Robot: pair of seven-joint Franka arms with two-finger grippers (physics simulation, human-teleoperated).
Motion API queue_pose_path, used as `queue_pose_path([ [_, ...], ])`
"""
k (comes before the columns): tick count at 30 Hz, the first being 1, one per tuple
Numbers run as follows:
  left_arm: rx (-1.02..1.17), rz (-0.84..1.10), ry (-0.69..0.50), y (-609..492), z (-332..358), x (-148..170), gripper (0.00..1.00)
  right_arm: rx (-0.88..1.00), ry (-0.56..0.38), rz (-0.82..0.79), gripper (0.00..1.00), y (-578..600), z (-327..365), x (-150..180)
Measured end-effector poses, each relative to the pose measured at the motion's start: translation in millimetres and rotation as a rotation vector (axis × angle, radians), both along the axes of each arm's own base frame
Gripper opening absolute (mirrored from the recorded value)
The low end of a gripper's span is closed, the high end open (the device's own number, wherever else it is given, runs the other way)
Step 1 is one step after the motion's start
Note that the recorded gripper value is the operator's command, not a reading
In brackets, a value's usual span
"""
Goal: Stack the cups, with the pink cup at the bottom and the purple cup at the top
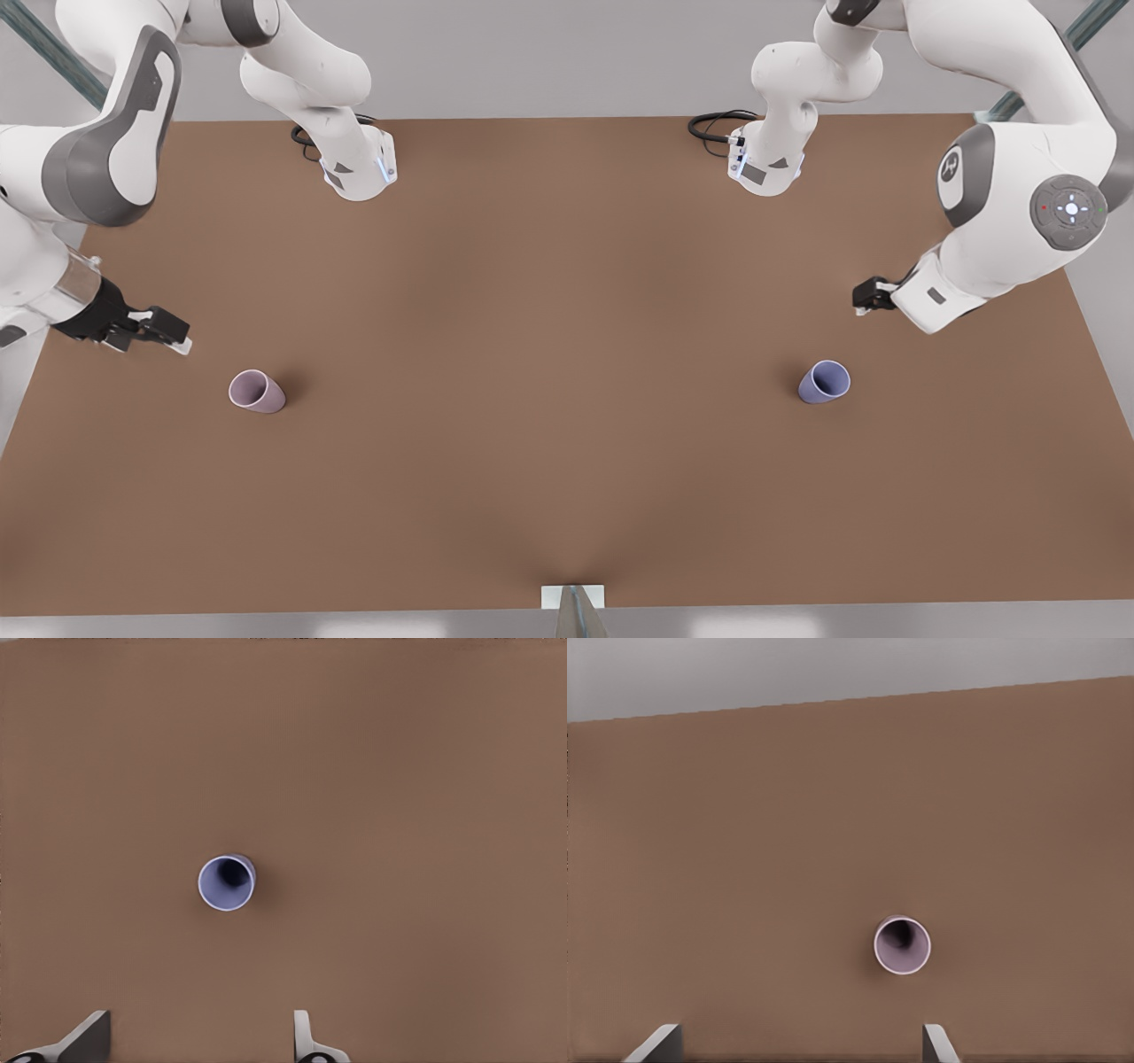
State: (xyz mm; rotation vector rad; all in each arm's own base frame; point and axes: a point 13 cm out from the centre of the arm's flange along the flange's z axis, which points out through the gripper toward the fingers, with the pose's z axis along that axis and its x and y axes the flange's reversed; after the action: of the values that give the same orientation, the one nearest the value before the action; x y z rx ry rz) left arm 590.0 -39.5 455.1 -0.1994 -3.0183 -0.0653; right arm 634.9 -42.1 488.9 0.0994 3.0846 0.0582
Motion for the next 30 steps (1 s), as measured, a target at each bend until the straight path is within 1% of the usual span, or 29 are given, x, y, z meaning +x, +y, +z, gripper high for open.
queue_pose_path([
  [4, 0.008, -0.005, -0.005, 3.9, -9.9, 8.5, 1.00, 0.002, 0.086, 0.009, 1.00, 4.5, -39.3, -11.0],
  [8, 0.010, -0.009, 0.002, 4.5, -20.8, 13.2, 1.00, 0.021, 0.198, -0.029, 1.00, -25.5, -125.6, -44.6],
  [12, 0.011, -0.011, 0.013, 5.2, -30.2, 15.9, 1.00, 0.073, 0.246, -0.080, 1.00, -60.6, -202.7, -68.4],
  [15, 0.012, -0.012, 0.020, 5.2, -35.2, 17.1, 1.00, 0.118, 0.245, -0.116, 1.00, -92.7, -250.4, -67.1],
  [18, 0.012, -0.011, 0.026, 7.1, -38.0, 17.3, 1.00, 0.132, 0.237, -0.095, 1.00, -103.4, -291.5, -56.1],
  [24, 0.013, -0.010, 0.036, 8.7, -43.3, 17.8, 1.00, 0.111, 0.175, -0.025, 1.00, -115.3, -336.5, -37.3],
  [27, 0.013, -0.011, 0.040, 8.7, -45.5, 17.8, 1.00, 0.101, 0.155, 0.009, 1.00, -116.3, -349.1, -37.2],
  [30, 0.015, -0.008, 0.045, 11.0, -48.9, 18.2, 1.00, 0.095, 0.155, 0.034, 1.00, -117.2, -371.2, -46.0],
])
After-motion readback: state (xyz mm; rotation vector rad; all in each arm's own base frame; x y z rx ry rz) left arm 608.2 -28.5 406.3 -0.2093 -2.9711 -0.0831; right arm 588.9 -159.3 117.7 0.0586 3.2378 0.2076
